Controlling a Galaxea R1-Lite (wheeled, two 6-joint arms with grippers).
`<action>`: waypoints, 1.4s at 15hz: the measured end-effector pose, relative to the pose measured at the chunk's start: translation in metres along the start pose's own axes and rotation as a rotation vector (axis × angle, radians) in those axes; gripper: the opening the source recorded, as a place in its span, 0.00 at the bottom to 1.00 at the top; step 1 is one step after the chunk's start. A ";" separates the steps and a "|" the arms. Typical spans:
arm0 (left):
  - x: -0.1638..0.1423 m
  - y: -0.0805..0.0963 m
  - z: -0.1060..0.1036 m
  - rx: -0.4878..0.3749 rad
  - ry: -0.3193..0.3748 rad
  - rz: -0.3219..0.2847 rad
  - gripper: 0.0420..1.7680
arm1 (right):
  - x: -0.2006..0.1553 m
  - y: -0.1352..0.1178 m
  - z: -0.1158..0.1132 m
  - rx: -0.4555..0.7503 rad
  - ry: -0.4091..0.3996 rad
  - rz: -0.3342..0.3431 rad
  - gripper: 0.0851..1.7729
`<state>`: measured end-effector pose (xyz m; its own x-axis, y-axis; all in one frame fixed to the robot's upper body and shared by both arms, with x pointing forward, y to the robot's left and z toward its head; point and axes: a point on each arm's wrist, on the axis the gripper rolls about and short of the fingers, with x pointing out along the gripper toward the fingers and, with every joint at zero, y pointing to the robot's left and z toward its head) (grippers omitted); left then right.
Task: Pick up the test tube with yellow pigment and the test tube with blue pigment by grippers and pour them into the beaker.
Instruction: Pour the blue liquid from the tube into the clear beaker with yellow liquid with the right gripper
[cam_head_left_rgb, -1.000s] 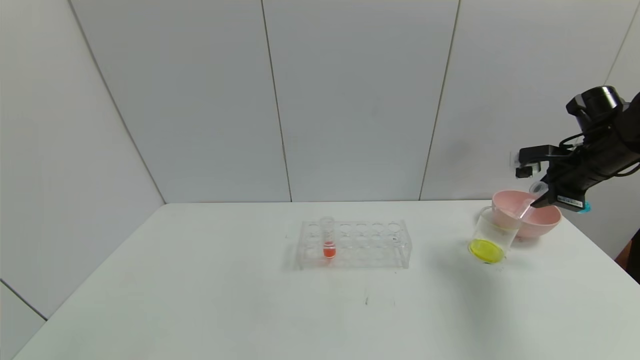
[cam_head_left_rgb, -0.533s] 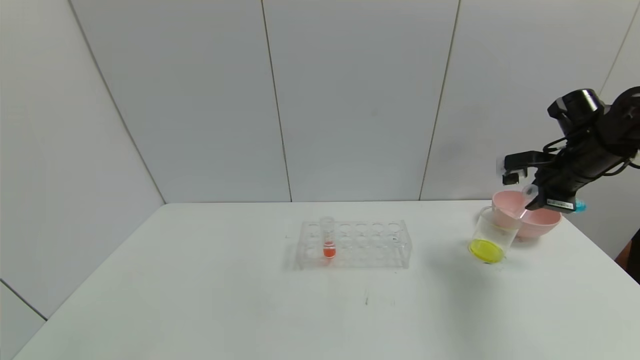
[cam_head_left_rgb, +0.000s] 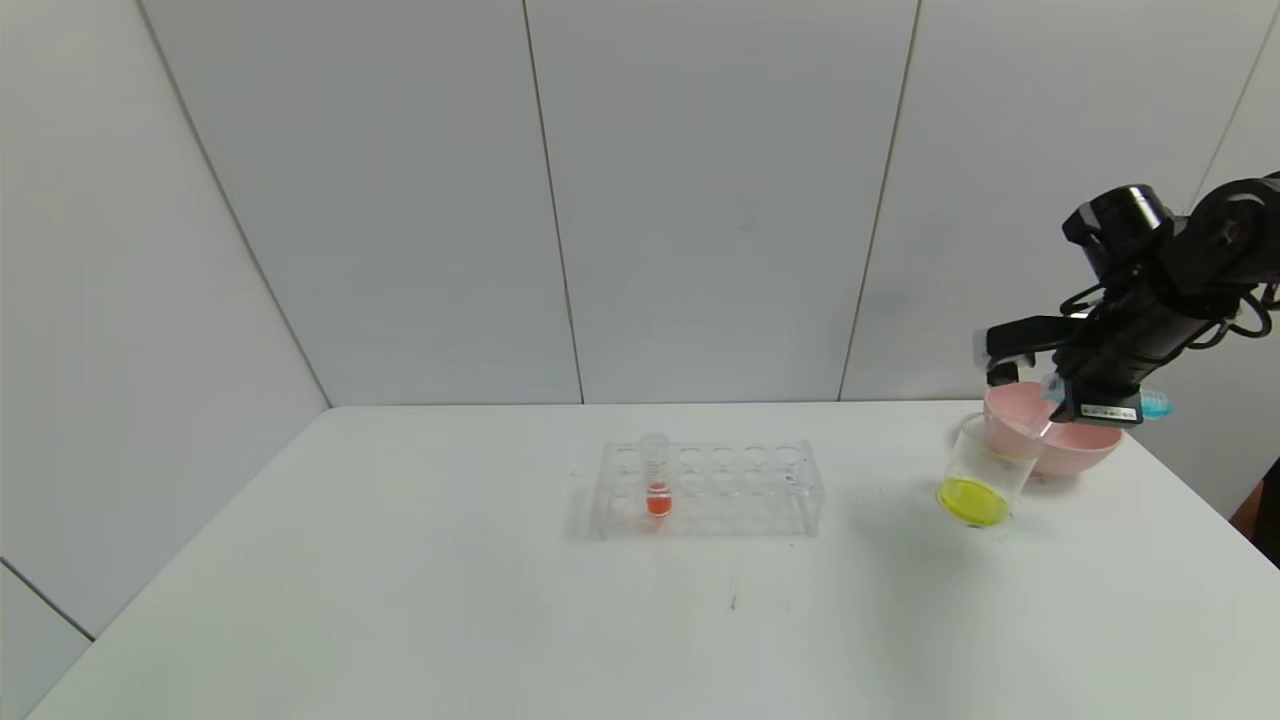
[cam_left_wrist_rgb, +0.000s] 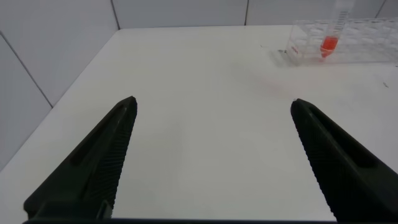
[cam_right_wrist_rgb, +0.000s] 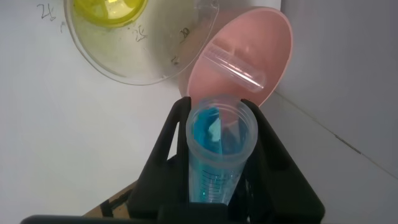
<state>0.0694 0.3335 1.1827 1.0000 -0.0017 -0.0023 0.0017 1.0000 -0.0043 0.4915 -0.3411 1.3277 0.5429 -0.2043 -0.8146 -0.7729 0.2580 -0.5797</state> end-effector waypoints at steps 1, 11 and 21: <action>0.000 0.000 0.000 0.000 0.000 0.000 1.00 | 0.001 0.000 0.002 -0.006 0.013 -0.006 0.29; 0.000 0.000 0.000 0.000 0.000 0.000 1.00 | 0.006 0.000 0.019 -0.101 0.168 -0.089 0.29; 0.000 0.000 0.000 0.000 0.000 0.000 1.00 | -0.012 0.005 0.041 -0.306 0.321 -0.154 0.29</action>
<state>0.0694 0.3335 1.1827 1.0000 -0.0017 -0.0023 0.0017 1.0000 -0.0043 0.4946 -0.2988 1.3336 0.5672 -0.5122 -0.6450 -0.7789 -0.0789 -0.6222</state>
